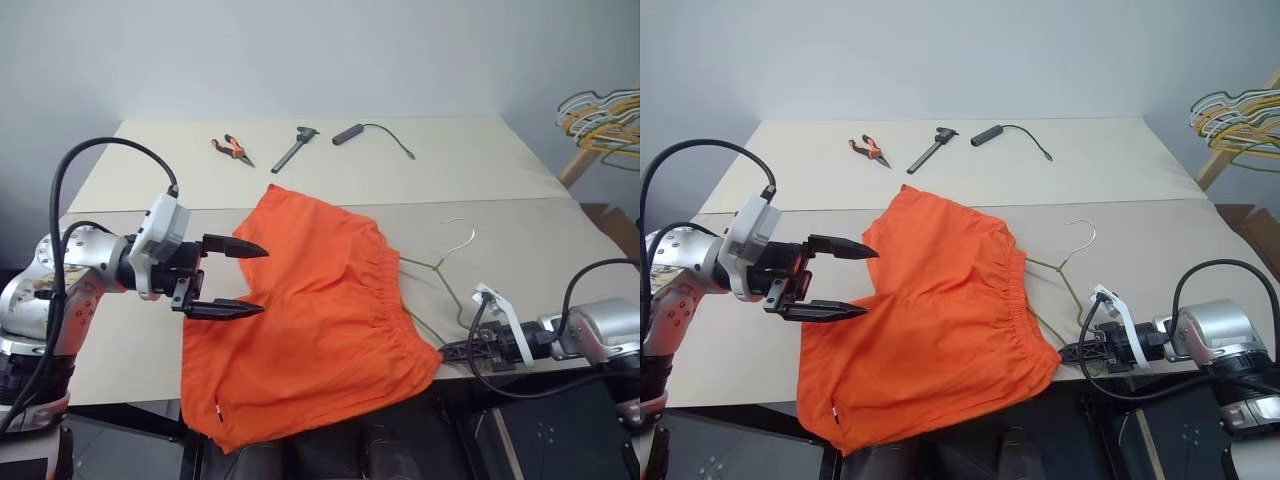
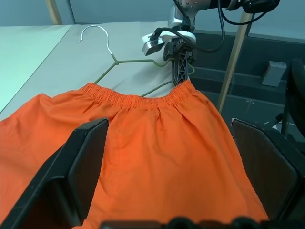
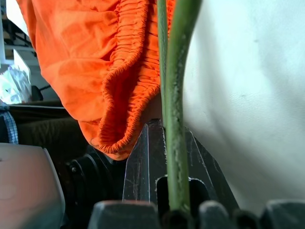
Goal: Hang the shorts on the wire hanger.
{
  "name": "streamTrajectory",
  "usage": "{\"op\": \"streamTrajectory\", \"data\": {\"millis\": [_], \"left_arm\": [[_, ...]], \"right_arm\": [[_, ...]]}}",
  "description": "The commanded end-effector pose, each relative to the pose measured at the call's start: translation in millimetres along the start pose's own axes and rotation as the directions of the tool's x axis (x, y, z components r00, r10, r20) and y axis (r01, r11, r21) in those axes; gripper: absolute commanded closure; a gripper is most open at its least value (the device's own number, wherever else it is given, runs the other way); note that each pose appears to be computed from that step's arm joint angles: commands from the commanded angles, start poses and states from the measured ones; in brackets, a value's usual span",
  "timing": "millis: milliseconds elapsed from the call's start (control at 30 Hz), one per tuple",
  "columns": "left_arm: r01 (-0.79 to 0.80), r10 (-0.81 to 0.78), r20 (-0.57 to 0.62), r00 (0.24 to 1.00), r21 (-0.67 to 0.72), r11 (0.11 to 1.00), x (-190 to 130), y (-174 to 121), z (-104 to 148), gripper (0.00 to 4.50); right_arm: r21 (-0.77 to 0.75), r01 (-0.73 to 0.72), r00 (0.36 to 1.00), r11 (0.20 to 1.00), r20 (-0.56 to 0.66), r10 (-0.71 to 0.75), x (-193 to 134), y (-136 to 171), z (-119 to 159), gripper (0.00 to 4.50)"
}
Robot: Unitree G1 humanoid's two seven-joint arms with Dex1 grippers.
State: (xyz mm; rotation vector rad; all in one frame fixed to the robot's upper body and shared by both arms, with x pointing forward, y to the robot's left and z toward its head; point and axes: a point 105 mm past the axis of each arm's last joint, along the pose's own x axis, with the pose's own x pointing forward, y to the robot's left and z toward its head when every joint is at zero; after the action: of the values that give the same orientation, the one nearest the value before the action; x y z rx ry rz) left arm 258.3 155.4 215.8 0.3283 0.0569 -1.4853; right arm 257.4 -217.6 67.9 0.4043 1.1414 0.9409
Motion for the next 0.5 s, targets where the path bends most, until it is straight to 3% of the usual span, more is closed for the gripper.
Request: {"op": "streamTrajectory", "data": {"millis": [33, 300, 500], "left_arm": [[-0.007, 0.006, 0.012, 1.000, 0.068, 0.998, -2.6, -1.9, 12.2, 0.02], [-0.011, 0.011, 0.007, 1.000, 0.070, 0.997, -3.9, -3.5, 11.6, 0.02], [-0.020, 0.020, 0.004, 1.000, 0.072, 0.997, -4.9, -4.7, 11.1, 0.02]], "right_arm": [[-0.034, -0.015, 1.000, 0.999, 0.005, 0.015, 2.1, 2.6, 11.0, 4.50], [-0.058, -0.055, 0.998, 0.997, -0.037, 0.053, 9.9, 7.0, 13.9, 4.50], [-0.067, -0.004, 0.997, 0.998, 0.075, 0.009, -1.7, 2.3, 33.8, 4.50]]}}
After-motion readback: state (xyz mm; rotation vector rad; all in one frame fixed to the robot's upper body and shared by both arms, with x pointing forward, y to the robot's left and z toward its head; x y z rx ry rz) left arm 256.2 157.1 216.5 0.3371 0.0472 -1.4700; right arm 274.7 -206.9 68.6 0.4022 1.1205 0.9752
